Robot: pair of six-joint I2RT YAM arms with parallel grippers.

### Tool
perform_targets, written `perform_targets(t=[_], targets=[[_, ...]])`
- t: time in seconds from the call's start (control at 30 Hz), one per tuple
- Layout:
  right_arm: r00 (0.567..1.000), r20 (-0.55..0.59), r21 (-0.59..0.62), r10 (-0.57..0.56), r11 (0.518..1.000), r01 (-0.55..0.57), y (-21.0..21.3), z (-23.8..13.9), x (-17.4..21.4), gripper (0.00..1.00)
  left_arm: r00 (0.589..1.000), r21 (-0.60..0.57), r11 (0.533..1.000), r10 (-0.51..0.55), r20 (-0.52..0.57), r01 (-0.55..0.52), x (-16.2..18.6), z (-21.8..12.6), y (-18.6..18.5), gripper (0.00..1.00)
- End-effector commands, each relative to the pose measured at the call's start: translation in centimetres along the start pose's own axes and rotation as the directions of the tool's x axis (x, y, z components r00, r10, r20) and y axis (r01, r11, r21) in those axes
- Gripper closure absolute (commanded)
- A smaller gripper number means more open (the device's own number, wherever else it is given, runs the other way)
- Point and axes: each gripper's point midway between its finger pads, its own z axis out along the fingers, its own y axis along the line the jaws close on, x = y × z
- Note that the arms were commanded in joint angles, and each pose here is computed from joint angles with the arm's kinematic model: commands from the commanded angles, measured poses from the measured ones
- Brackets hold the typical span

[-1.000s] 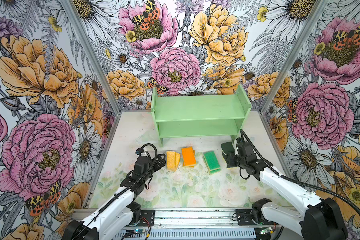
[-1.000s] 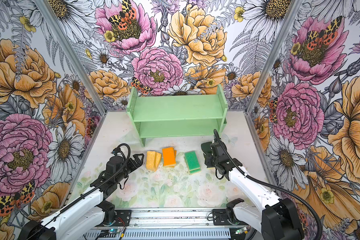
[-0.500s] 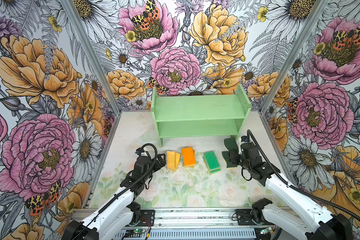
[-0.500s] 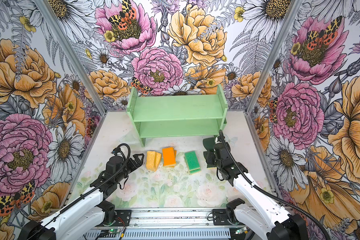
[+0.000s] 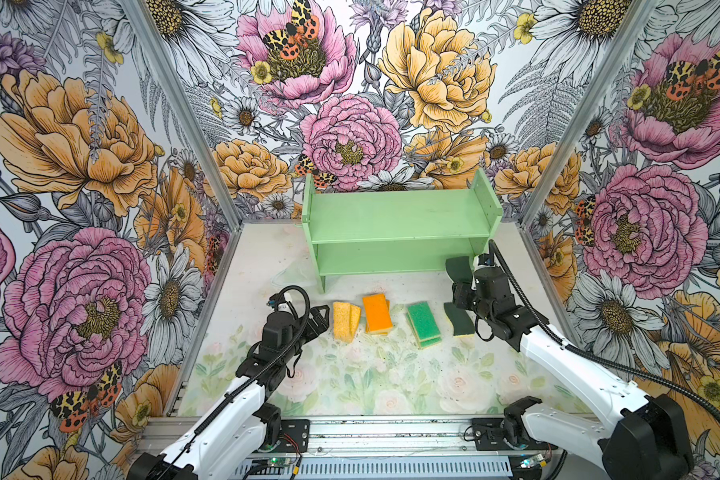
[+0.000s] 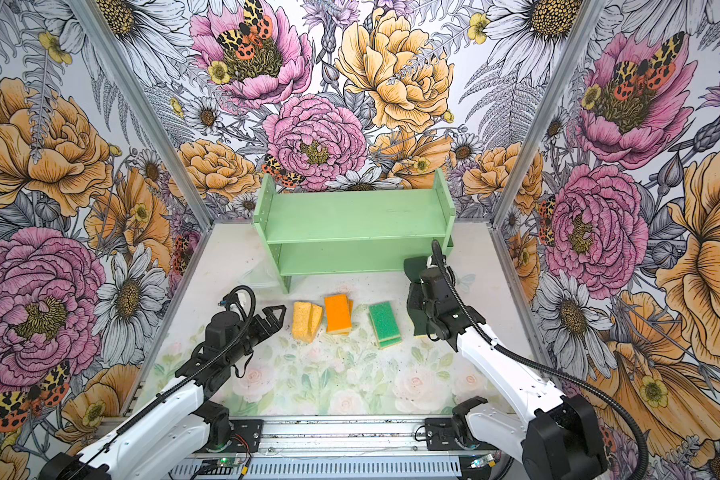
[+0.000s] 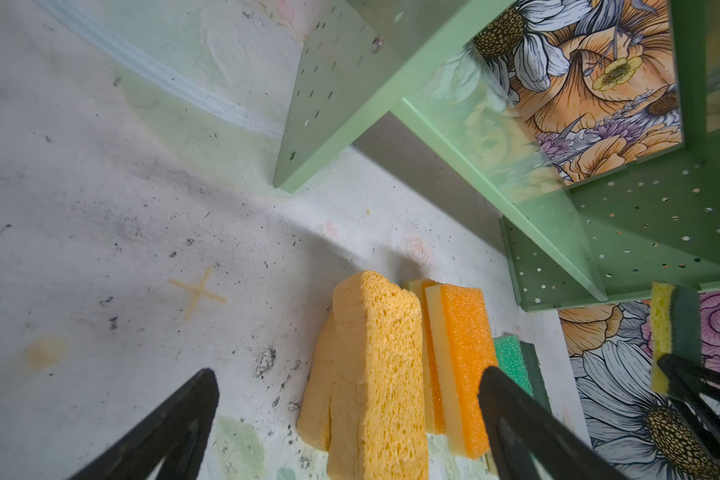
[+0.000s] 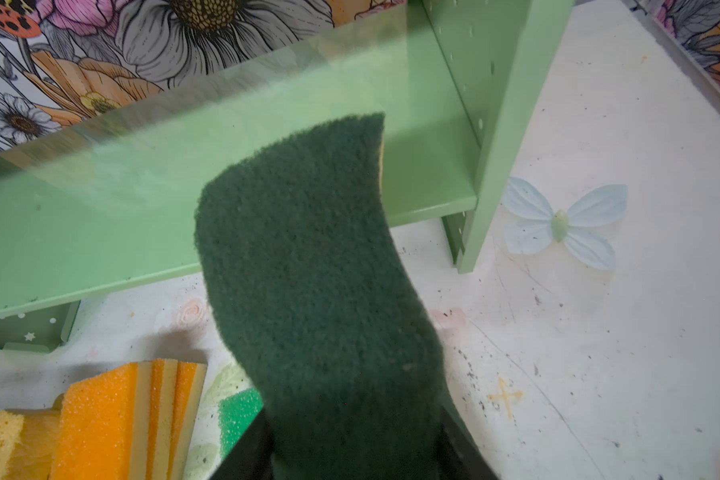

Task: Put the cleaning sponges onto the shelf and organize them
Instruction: 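Lift the dark green scouring pad with the right gripper toward the shelf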

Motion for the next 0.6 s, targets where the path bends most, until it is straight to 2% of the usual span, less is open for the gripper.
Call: perform_targets(t=[0.0, 0.43, 0.57], targets=[[0.996, 0.089, -0.022, 0.032, 0.999, -0.03, 1.2, 0.2, -2.7, 0.49, 0.999, 0.068, 0.997, 0.026, -0.031, -0.024, -0.3, -0.5, -1.6, 0.01], [0.989, 0.142, -0.014, 0.032, 0.999, -0.03, 3.0, 2.4, -5.6, 0.49, 0.983, 0.229, 0.973, 0.045, -0.18, -0.002, 1.6, -2.1, -4.4, 0.01], [0.986, 0.163, -0.018, 0.045, 0.999, -0.043, 3.5, 3.0, -6.3, 0.49, 0.977, 0.243, 0.97, 0.081, -0.197, -0.031, 1.7, -2.3, -4.8, 0.01]])
